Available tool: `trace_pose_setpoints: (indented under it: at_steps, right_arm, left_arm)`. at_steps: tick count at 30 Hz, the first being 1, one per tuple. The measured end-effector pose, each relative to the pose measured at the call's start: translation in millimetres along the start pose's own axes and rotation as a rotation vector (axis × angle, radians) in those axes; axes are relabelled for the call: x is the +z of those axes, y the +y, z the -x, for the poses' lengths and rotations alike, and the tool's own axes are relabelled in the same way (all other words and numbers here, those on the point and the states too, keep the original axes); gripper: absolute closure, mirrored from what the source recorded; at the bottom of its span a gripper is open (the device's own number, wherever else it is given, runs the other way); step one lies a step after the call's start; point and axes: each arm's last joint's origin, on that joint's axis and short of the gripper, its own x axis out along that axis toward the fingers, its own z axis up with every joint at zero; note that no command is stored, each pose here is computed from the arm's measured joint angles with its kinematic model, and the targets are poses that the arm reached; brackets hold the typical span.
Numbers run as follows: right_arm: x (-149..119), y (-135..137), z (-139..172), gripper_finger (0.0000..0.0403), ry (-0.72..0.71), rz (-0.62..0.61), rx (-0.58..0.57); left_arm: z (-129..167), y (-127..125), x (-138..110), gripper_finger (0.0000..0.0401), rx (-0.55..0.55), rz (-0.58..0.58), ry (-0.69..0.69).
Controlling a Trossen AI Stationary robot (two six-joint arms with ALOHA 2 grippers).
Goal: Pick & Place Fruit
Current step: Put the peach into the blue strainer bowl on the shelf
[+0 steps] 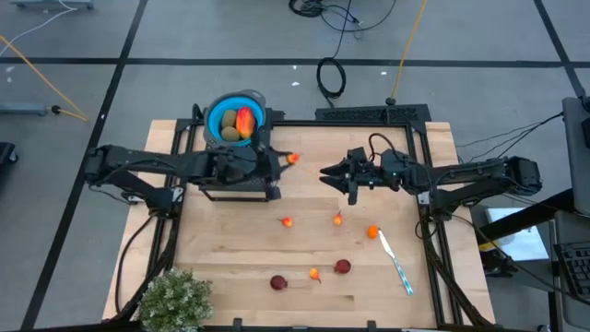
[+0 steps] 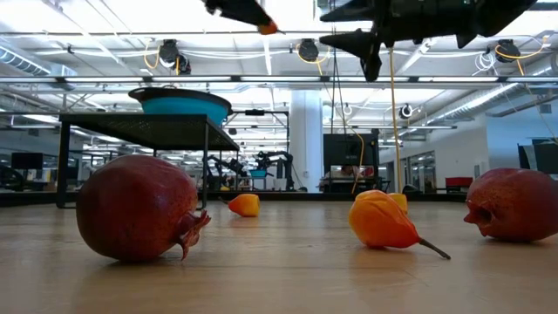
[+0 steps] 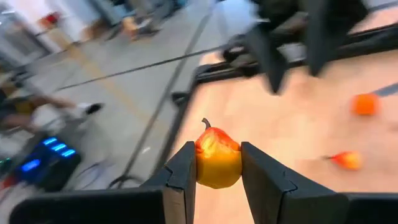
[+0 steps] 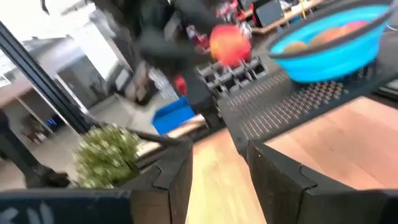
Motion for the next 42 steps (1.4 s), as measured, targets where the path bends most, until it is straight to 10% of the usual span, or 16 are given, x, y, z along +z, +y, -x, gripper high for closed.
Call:
trace_pose_setpoints:
  at_steps: [20,42]
  right_arm:
    - [-11,-6,1,0.0395,0.127,0.216,-0.051]
    - [-21,-13,4,0.0402,0.22,0.323,-0.161]
  left_arm:
    - [46,67,-27,0.0304,0.51,0.108,0.273]
    - [129,119,-21,0.0304,0.636,0.721,-0.095]
